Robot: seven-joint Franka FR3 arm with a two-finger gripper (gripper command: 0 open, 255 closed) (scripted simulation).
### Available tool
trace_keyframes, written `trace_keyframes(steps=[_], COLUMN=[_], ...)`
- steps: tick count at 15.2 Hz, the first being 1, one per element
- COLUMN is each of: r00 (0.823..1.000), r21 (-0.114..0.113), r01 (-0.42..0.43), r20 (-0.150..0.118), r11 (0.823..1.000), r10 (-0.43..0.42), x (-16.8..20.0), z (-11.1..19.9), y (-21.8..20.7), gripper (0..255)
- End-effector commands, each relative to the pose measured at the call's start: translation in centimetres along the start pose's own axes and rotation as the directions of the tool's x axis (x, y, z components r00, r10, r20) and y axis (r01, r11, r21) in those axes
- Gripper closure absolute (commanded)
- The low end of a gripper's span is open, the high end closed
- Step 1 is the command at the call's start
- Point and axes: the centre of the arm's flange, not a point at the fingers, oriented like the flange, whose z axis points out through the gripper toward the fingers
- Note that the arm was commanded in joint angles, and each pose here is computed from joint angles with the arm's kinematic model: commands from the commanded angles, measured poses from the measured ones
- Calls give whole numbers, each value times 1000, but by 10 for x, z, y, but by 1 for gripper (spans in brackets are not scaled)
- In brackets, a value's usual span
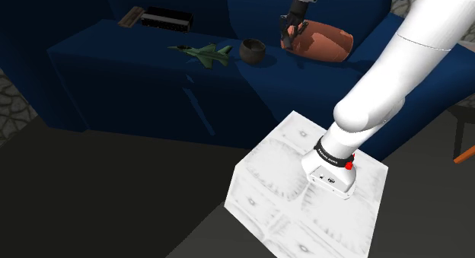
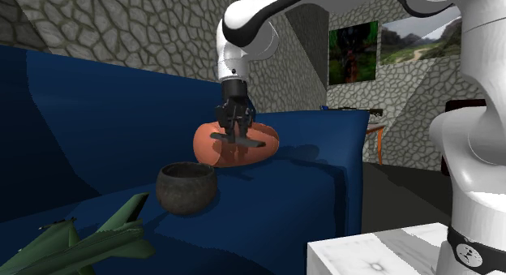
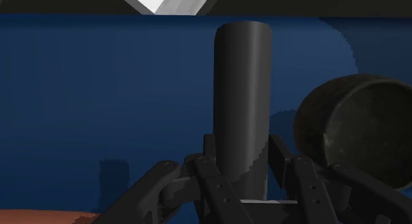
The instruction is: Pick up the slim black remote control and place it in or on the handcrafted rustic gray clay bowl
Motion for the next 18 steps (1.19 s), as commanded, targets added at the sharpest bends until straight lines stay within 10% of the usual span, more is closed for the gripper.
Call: trace_keyframes(steps=[1,13,18], r00=[1000,1000,1000], r21=[0,0,0], r01=[0,0,0], r20=[0,0,0], r11=[1000,1000,1000], r10=[0,0,0], x=[-1,-8,-3], z=[-10,-69,-60], y=[-1,-3,-69], gripper=[255,255,255])
